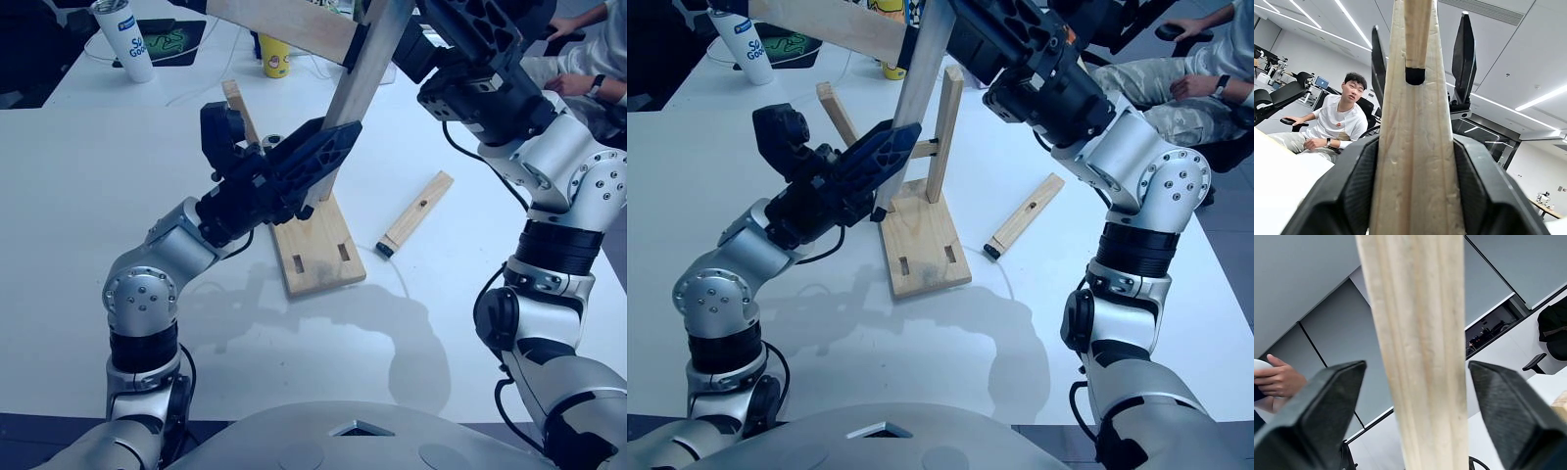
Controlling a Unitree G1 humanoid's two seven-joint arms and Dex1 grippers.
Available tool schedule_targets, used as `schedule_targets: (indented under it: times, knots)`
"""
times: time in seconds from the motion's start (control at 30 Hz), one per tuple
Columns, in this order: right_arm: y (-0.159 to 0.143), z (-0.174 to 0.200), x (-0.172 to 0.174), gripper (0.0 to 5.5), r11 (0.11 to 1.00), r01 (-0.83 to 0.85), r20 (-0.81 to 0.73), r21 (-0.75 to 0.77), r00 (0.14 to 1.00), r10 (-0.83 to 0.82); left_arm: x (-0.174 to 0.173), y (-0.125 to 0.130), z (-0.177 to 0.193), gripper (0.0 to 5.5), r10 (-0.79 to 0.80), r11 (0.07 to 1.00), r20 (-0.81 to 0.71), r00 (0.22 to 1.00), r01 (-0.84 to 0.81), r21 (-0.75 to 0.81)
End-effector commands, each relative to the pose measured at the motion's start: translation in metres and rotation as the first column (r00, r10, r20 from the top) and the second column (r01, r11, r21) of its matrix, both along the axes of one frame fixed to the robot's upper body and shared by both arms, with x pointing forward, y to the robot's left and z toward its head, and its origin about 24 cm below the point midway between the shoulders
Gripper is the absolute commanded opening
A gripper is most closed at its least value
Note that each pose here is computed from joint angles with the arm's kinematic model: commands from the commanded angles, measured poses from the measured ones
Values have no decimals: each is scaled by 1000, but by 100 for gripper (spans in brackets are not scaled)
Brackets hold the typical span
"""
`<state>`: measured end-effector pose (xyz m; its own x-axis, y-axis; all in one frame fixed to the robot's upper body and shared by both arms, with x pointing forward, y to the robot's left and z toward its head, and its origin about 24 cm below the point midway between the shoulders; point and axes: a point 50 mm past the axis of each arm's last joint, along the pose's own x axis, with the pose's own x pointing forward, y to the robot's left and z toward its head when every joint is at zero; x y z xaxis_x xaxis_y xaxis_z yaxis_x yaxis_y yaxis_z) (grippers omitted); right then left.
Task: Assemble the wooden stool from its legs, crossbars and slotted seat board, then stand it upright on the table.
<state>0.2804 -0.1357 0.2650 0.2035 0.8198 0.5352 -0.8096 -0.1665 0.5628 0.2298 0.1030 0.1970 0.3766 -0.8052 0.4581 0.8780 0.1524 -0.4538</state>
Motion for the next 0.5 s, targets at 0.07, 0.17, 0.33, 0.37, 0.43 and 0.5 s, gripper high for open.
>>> schedule_targets:
  times: [0.07, 0.17, 0.33, 0.37, 0.43, 0.5]
  knots:
    - [2, 7, -3, 279, 1000, -9, 46, -10, 999, 10, 0, 1, -5, 206, -10, 1000, -29, 1000, 10, 6]
    - [3, 6, -5, 234, 1000, -9, 55, -22, 998, 11, -1, -1, -6, 206, -18, 1000, -32, 999, 18, 8]
    - [3, 5, -5, 213, 999, 0, 69, -45, 998, 3, -2, -2, -7, 206, -27, 999, -31, 999, 28, 21]
    - [3, 5, -4, 213, 998, 5, 79, -56, 997, 0, -1, -1, -8, 206, -23, 999, -30, 999, 24, 28]
    - [2, 4, -4, 212, 997, 16, 94, -77, 996, -9, 0, 2, -9, 206, -11, 999, -25, 1000, 12, 42]
    - [-1, 4, -3, 211, 995, 29, 111, -97, 994, -19, 1, 5, -9, 206, 5, 999, -21, 1000, -4, 49]
